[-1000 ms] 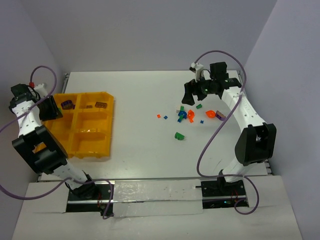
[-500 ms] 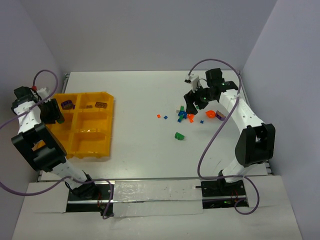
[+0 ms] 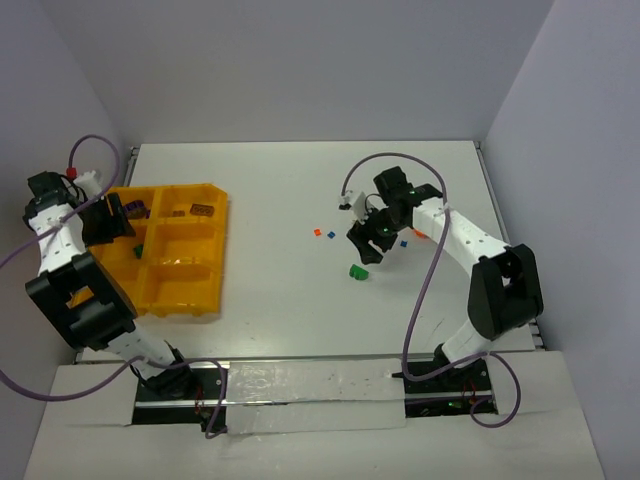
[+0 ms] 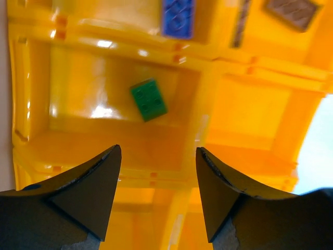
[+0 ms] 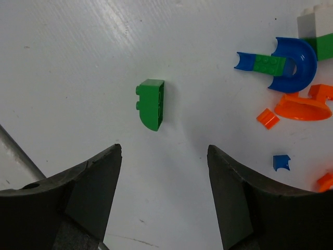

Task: Sort the legos into containers by color

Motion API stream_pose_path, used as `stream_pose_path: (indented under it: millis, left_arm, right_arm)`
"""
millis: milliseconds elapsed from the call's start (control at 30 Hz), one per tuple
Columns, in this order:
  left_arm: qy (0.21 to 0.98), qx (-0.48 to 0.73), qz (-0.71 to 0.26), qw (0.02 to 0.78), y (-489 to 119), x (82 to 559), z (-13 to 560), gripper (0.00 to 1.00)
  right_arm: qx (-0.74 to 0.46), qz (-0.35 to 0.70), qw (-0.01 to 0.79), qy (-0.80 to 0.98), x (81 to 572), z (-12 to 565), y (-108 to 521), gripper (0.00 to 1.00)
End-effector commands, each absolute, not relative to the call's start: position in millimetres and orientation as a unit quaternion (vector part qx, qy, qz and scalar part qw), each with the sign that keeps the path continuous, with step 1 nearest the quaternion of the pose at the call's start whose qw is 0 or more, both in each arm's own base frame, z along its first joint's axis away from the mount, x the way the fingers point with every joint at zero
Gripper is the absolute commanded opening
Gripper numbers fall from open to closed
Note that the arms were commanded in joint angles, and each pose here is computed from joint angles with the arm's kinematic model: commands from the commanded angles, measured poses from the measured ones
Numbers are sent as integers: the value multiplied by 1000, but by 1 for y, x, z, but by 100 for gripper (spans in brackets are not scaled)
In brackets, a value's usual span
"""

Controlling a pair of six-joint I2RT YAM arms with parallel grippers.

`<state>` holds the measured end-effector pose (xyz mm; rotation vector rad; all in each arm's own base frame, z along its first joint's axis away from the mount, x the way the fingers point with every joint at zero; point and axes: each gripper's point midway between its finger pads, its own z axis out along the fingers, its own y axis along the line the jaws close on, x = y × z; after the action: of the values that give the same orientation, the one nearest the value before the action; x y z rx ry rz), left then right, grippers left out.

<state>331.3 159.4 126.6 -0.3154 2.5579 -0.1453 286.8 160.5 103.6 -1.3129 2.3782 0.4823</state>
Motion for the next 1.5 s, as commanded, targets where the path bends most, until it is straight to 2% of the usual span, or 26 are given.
stream_pose_path:
  millis: [0,200,400,567,800,833,933,1000,1033,1100,1300,1367,1467]
  left_arm:
    - [919,-42,-62,387,139,366,195,70]
    - [896,23,-72,437,95,393,233,76]
    - [863,59,-90,494,60,412,275,77]
    - [848,71,-112,513,39,421,289,77]
    - [831,88,-163,524,9,422,289,76]
    - [829,93,-171,524,5,421,288,76]
    - [822,108,-202,521,-9,416,284,72]
    - [810,122,-223,528,-20,410,285,69]
    - [809,123,-235,525,-24,406,284,68]
    - [787,139,-289,528,-43,396,292,67]
    - [739,206,-414,490,-104,366,304,67]
    - [727,225,-427,489,-117,362,308,67]
    - [718,239,-433,489,-130,362,313,67]
  right_arm:
    - [-485,155,191,839,292,93,170,73]
    - [-499,140,170,838,297,69,179,74]
    - [-511,131,150,836,299,44,186,73]
    - [-524,133,136,830,289,27,192,72]
    - [-545,131,113,821,270,3,183,61]
    - [-548,134,117,817,271,4,185,57]
    - [-556,146,127,808,266,4,187,36]
    - [-564,158,138,799,265,10,191,10]
    - [-563,166,144,797,266,16,193,4]
    - [-568,225,175,772,267,48,211,0]
    - [-573,397,282,659,287,179,280,0]
    - [-566,435,298,634,294,207,297,0]
    - [-490,483,302,660,325,245,326,0]
